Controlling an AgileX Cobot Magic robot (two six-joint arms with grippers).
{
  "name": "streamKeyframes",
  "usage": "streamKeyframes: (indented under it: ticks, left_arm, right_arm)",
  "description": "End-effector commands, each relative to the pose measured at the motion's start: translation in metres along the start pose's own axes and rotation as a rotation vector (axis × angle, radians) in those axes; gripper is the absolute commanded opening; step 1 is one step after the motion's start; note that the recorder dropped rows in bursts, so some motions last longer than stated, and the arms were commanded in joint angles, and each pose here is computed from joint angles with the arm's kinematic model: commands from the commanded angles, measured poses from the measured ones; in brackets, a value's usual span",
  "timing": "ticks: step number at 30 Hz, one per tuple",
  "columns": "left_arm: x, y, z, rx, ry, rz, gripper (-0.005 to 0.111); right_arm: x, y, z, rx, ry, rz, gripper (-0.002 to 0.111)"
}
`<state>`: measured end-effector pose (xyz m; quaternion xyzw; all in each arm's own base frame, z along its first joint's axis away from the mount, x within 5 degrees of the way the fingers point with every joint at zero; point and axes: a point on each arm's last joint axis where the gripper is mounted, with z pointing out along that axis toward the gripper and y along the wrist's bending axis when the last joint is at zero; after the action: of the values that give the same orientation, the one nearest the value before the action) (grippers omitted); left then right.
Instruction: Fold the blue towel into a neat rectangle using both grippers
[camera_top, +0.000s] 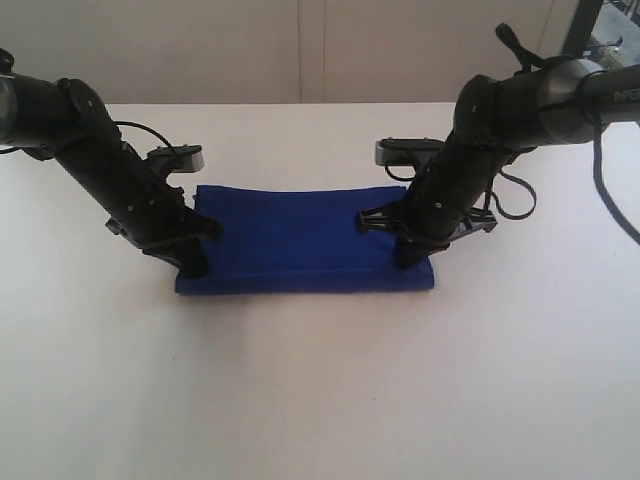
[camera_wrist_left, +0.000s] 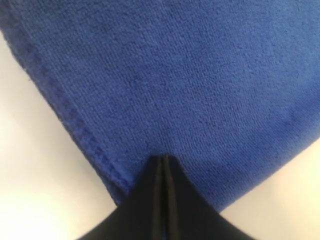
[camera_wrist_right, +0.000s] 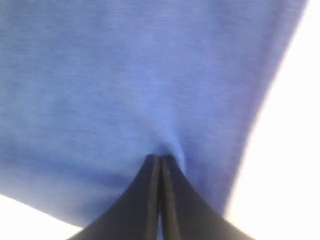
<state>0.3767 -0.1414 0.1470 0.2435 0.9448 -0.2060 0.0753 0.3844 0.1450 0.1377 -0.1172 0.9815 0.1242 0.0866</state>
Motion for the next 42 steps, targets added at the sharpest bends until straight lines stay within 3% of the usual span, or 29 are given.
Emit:
streamKeyframes:
  ticks: [1,10,21,23,26,29,42]
  left_arm:
    - [0.004,0.001,0.004,-0.001,0.035,0.002,0.000]
    - [0.004,0.001,0.002,0.001,0.035,0.004,0.000]
    - [0.003,-0.028,-0.060,0.001,-0.043,0.065,0.000]
    - [0.007,-0.025,-0.077,-0.068,-0.051,-0.054,0.000]
    - [0.014,-0.004,-0.094,-0.225,-0.052,-0.214,0.000]
    - [0.029,0.004,-0.106,-0.242,0.030,-0.275,0.000]
    - [0.093,-0.026,-0.135,-0.302,-0.135,-0.206,0.000]
  right_arm:
    - [0.004,-0.021,-0.008,0.049,0.041,-0.005,0.000]
    - [0.003,-0.033,-0.017,0.073,0.038,0.003,0.000]
    - [-0.001,-0.021,-0.070,0.070,-0.100,-0.023,0.000]
    - [0.001,-0.018,-0.083,0.069,-0.135,-0.028,0.000]
    - [0.005,-0.018,-0.088,0.077,-0.185,-0.023,0.000]
    - [0.019,-0.025,-0.083,0.075,-0.142,0.070,0.000]
    - [0.095,-0.020,-0.144,0.138,-0.398,0.008,0.000]
